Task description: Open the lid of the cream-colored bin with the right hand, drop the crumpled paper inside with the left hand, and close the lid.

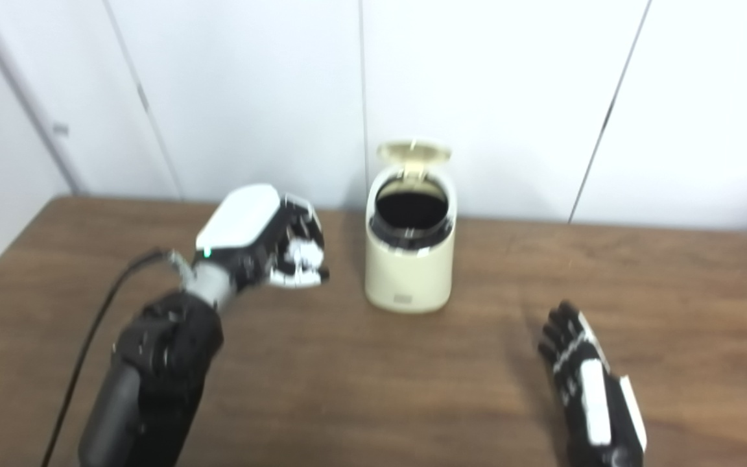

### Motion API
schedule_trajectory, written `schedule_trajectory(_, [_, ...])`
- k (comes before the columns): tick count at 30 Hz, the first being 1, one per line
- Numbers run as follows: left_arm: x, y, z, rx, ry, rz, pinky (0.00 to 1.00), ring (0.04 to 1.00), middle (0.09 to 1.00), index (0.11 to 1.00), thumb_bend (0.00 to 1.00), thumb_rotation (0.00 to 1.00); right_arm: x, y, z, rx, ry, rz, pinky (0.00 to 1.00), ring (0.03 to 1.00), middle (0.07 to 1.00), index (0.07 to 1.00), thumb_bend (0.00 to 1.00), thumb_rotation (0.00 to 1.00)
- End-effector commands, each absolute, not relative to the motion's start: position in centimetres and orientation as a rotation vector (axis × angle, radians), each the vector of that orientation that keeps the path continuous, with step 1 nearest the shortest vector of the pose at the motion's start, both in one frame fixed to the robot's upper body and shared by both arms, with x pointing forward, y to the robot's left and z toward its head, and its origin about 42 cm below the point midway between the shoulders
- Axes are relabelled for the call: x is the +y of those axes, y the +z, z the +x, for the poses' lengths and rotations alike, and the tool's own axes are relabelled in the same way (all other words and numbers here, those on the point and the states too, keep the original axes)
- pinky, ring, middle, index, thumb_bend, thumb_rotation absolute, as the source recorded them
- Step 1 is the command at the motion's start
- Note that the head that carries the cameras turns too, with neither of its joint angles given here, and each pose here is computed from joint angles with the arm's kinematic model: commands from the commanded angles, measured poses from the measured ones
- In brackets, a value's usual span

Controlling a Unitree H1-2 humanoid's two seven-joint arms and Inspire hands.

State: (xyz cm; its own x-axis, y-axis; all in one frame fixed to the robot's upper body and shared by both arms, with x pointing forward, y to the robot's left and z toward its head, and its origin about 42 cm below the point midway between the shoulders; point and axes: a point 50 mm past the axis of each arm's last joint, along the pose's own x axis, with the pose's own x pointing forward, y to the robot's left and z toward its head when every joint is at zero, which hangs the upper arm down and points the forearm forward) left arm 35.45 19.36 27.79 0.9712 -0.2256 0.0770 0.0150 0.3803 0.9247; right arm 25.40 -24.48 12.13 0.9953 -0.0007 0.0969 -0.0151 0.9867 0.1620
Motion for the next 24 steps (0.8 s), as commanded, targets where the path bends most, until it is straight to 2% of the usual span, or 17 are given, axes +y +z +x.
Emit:
schedule_trajectory(1, [18.6,29.9,36.2,-0.296,-0.119,1.163,0.37,0.385,0.503,0.48,0.5,0.0,-23.9,12.0,25.4,-0.124,-0.002,0.181,0.92,0.939,0.93,0.905,0.44,0.84])
schedule_trajectory(4, [17.9,30.0,36.7,-0.312,-0.126,1.159,0.39,0.396,0.509,0.473,0.5,0.0,-24.0,11.8,25.3,-0.125,-0.006,0.17,0.92,0.938,0.928,0.904,0.45,0.84])
schedule_trajectory(10, [16.5,30.4,37.7,-0.334,-0.141,1.12,0.33,0.416,0.498,0.468,0.48,0.0,-24.2,11.4,25.3,-0.122,-0.012,0.167,0.92,0.935,0.925,0.915,0.46,0.83])
schedule_trajectory(21, [14.8,30.7,38.7,-0.349,-0.148,1.057,0.37,0.433,0.524,0.457,0.48,0.0,-23.9,11.1,25.4,-0.124,-0.013,0.177,0.93,0.932,0.92,0.915,0.45,0.84])
schedule_trajectory(24, [14.5,31.2,38.7,-0.357,-0.144,1.064,0.32,0.402,0.508,0.477,0.47,0.0,-23.9,11.0,25.4,-0.128,-0.014,0.175,0.93,0.932,0.92,0.918,0.44,0.85])
